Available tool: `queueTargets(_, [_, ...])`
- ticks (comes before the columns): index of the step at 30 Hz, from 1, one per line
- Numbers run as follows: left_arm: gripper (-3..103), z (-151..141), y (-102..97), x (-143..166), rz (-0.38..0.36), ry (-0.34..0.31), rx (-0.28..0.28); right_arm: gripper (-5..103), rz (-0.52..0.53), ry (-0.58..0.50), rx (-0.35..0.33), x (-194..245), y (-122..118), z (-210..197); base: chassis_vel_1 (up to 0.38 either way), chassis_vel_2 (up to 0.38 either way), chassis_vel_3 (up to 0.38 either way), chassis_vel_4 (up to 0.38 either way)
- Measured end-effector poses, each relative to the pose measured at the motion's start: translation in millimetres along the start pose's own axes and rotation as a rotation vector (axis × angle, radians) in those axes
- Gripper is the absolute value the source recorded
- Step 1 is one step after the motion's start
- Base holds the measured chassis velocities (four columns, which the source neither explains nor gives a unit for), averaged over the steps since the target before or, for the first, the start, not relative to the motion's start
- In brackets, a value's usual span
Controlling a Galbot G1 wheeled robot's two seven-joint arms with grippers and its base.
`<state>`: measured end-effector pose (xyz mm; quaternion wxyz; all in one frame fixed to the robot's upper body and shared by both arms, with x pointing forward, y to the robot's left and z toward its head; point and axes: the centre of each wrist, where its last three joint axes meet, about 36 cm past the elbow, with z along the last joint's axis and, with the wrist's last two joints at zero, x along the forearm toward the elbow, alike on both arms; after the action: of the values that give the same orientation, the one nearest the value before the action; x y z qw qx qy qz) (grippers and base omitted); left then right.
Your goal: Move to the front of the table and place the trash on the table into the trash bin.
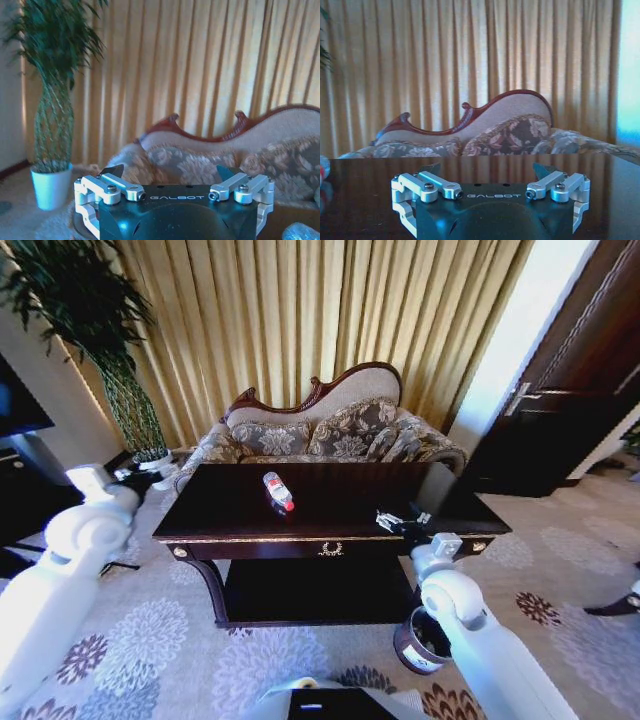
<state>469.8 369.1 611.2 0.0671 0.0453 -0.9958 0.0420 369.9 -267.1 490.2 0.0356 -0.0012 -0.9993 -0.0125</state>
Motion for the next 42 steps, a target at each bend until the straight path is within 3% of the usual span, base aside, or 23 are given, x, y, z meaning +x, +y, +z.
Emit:
queueTargets(4, [100,5.9,-20.5,-25.2,0.009,0.031,0.014,100,0.034,0.009,0.000,-5.7,-2.7,1.5,0.000,0.000,0.000,0.000])
queueTargets(7, [100,6.8,-48.1,-49.5,0.033,0.067,0.011,100,0.046,0.018,0.000,-10.7,-5.2,1.8,0.000,0.000,0.000,0.000])
queueTargets(8, [100,6.8,-48.1,-49.5,0.033,0.067,0.011,100,0.046,0.018,0.000,-10.7,-5.2,1.8,0.000,0.000,0.000,0.000])
queueTargets(11, [100,9.1,-77.5,-75.2,0.059,0.089,-0.011,100,0.048,0.027,0.000,-15.1,-7.4,0.8,0.000,0.000,0.000,0.000])
queueTargets(13, [100,9.5,-82.2,-79.4,0.062,0.093,-0.016,100,0.049,0.028,0.000,-16.0,-7.8,0.8,0.000,0.000,0.000,0.000])
queueTargets(17, [100,15.3,-126.0,-101.4,0.068,0.135,-0.035,100,0.059,0.034,0.002,-26.2,-12.2,2.7,0.000,0.000,0.000,0.000])
queueTargets(18, [100,15.3,-126.0,-101.4,0.068,0.135,-0.035,100,0.059,0.034,0.002,-26.2,-12.2,2.7,0.000,0.000,0.000,0.000])
queueTargets(29, [100,25.2,-211.6,-118.2,0.007,0.205,-0.042,100,0.074,0.048,0.007,-42.9,-22.0,8.6,0.000,0.000,0.000,0.000])
queueTargets(36, [100,32.7,-262.7,-103.3,-0.026,0.279,-0.026,100,0.079,0.056,0.010,-49.2,-31.1,12.1,0.000,0.000,0.000,0.000])
queueTargets(42, [100,40.3,-281.3,-90.8,-0.039,0.346,-0.029,100,0.089,0.068,0.006,-50.6,-34.0,17.1,0.000,0.000,0.000,0.000])
